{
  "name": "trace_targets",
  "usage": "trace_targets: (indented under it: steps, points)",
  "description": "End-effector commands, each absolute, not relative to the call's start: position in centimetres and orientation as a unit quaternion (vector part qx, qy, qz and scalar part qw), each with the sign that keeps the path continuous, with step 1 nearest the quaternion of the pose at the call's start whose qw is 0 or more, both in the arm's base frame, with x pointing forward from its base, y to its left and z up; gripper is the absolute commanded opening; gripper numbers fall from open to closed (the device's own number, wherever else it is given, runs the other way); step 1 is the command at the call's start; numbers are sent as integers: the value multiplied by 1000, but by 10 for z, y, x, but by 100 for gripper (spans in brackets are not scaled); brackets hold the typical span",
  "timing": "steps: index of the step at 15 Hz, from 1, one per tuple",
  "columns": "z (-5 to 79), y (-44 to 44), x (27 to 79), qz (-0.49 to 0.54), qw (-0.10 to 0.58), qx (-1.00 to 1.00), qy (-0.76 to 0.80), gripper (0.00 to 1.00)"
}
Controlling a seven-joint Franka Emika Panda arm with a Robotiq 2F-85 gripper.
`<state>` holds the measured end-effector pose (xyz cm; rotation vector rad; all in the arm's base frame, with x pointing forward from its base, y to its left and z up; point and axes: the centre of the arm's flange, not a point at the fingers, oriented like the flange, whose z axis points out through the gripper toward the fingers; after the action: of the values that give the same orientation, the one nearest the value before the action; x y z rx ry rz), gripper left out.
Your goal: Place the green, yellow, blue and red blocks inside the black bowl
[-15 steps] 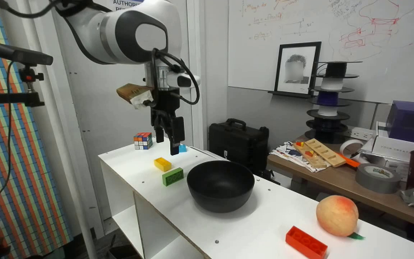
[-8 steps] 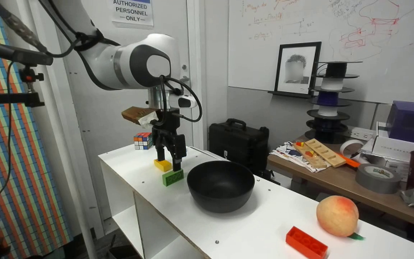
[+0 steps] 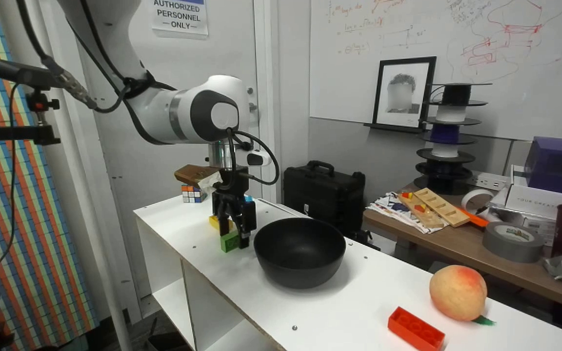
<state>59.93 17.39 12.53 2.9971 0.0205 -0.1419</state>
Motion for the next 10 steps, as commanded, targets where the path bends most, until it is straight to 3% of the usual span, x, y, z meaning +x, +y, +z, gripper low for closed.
trace_targets:
  steps: [1, 8, 10]
  points:
    - [119, 187, 614, -46, 79, 996, 5, 58]
    - [128, 180, 600, -75, 94, 993, -11, 5]
    - [139, 167, 594, -88, 102, 991, -26, 7]
